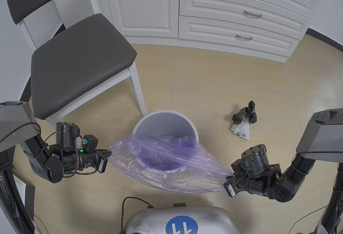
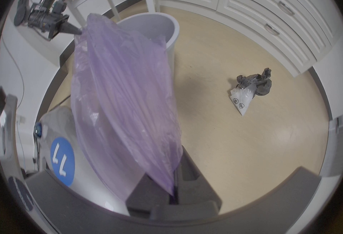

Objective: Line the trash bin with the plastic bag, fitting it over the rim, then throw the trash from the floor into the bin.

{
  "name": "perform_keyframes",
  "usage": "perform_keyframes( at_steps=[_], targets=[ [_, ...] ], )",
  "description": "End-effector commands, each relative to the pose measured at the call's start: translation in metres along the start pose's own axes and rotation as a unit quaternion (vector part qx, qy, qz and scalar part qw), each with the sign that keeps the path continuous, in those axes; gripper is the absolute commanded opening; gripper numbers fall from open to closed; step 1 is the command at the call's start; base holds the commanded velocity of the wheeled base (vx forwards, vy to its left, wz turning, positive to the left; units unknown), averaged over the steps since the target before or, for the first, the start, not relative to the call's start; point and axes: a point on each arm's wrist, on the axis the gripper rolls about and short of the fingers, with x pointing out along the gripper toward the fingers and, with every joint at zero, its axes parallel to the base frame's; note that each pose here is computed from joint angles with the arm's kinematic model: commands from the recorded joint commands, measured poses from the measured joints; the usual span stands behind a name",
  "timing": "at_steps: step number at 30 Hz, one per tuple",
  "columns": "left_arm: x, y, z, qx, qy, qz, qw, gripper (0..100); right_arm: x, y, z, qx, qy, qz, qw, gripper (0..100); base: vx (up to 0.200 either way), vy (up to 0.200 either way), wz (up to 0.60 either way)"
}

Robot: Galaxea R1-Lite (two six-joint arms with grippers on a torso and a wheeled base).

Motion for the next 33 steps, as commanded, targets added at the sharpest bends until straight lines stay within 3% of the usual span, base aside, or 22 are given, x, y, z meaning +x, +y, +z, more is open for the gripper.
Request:
perform_keyframes(
  at_steps=[1, 9, 13, 18, 28, 29, 30, 33],
  targets=[
    [0.025, 0.005, -0.009, -0.02, -0.001, 0.005, 0.9998, 0, 0.021, 0.004, 0.003, 0.025, -0.004, -0.017, 0.9995, 0, 0.0, 0.0, 0.0],
    [0.041, -0.005, 0.017, -0.071, -0.097, 0.073, 0.99, 0, 0.042, 0.002, 0.02, 0.087, -0.063, -0.043, 0.9933, 0, 0.0, 0.0, 0.0],
    [0.041, -0.008, 0.019, -0.07, -0.102, 0.073, 0.9896, 0, 0.046, -0.003, 0.027, 0.106, -0.08, -0.052, 0.9897, 0, 0.0, 0.0, 0.0],
    [0.039, -0.009, 0.018, -0.07, -0.099, 0.073, 0.99, 0, 0.052, -0.012, 0.019, 0.108, -0.063, -0.078, 0.989, 0, 0.0, 0.0, 0.0],
    [0.032, -0.009, 0.02, -0.068, -0.102, 0.071, 0.9899, 0, 0.041, -0.01, 0.018, 0.102, -0.064, -0.064, 0.9906, 0, 0.0, 0.0, 0.0],
    [0.032, -0.008, 0.02, -0.068, -0.103, 0.072, 0.9897, 0, 0.037, -0.011, 0.02, 0.105, -0.071, -0.052, 0.9906, 100, 0.0, 0.0, 0.0],
    [0.032, -0.008, 0.02, -0.068, -0.103, 0.072, 0.9897, 0, 0.037, -0.011, 0.021, 0.106, -0.072, -0.051, 0.9905, 100, 0.0, 0.0, 0.0],
    [0.032, -0.008, 0.02, -0.07, -0.103, 0.071, 0.9897, 0, 0.015, -0.019, 0.024, 0.115, -0.091, 0.036, 0.9886, 100, 0.0, 0.0, 0.0]
  ],
)
